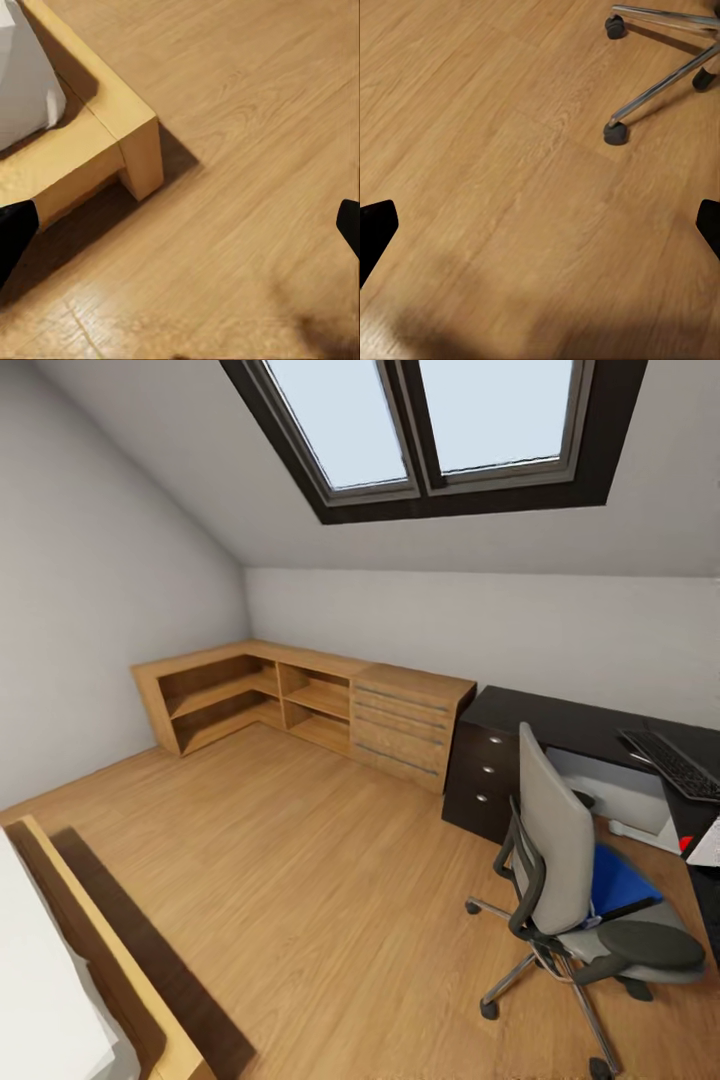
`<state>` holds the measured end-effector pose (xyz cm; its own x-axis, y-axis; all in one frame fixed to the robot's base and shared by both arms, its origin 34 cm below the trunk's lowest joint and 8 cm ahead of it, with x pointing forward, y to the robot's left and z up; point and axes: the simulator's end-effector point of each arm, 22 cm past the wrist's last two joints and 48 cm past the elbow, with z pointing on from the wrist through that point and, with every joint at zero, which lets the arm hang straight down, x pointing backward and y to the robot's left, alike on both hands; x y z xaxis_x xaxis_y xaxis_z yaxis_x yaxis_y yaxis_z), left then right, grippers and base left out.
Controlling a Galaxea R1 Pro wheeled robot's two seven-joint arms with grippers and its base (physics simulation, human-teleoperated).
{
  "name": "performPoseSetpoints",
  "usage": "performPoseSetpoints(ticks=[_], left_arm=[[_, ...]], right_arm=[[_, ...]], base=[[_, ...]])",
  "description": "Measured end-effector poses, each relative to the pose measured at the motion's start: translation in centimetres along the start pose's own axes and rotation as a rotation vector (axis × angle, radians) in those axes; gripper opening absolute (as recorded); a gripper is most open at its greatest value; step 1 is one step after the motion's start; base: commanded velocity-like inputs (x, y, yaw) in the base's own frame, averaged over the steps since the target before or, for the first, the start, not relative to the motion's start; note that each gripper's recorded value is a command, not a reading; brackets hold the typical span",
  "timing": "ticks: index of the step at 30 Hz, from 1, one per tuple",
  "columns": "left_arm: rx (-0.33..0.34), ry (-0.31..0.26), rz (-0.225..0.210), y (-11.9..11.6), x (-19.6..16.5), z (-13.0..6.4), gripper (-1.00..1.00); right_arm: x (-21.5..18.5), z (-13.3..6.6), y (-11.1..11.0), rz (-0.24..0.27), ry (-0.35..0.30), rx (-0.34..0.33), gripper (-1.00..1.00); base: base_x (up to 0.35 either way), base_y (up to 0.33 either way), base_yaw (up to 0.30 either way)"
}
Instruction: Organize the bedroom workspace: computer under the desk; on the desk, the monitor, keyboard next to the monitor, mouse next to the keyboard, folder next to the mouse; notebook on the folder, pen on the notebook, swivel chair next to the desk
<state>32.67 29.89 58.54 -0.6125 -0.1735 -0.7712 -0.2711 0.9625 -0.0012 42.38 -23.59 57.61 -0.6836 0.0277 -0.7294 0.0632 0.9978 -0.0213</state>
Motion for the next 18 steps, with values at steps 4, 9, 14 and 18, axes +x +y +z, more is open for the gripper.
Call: performPoseSetpoints(ticks=[4, 9, 14, 18], left_arm=[[0.002, 0.158, -0.002, -0.2, 2.7, 0.5, 1.00], [0.012, 0.411, -0.005, -0.7, 6.6, 0.2, 1.00], [0.030, 0.421, -0.005, -1.4, 6.4, 0.4, 1.00], [0.034, 0.427, -0.003, -1.6, 6.5, 0.3, 1.00]], right_arm=[[0.2, 0.0, 0.0, 0.000, 0.006, 0.001, 1.00], [0.6, 0.0, -0.3, 0.006, 0.019, 0.010, 1.00], [0.8, 0.0, -0.5, 0.008, 0.024, 0.014, 1.00], [0.8, 0.0, -0.5, 0.008, 0.025, 0.014, 1.00]], base=[[0.000, 0.000, -0.108], [0.000, 0.000, -0.118], [0.000, 0.000, -0.231], [0.000, 0.000, -0.265]])
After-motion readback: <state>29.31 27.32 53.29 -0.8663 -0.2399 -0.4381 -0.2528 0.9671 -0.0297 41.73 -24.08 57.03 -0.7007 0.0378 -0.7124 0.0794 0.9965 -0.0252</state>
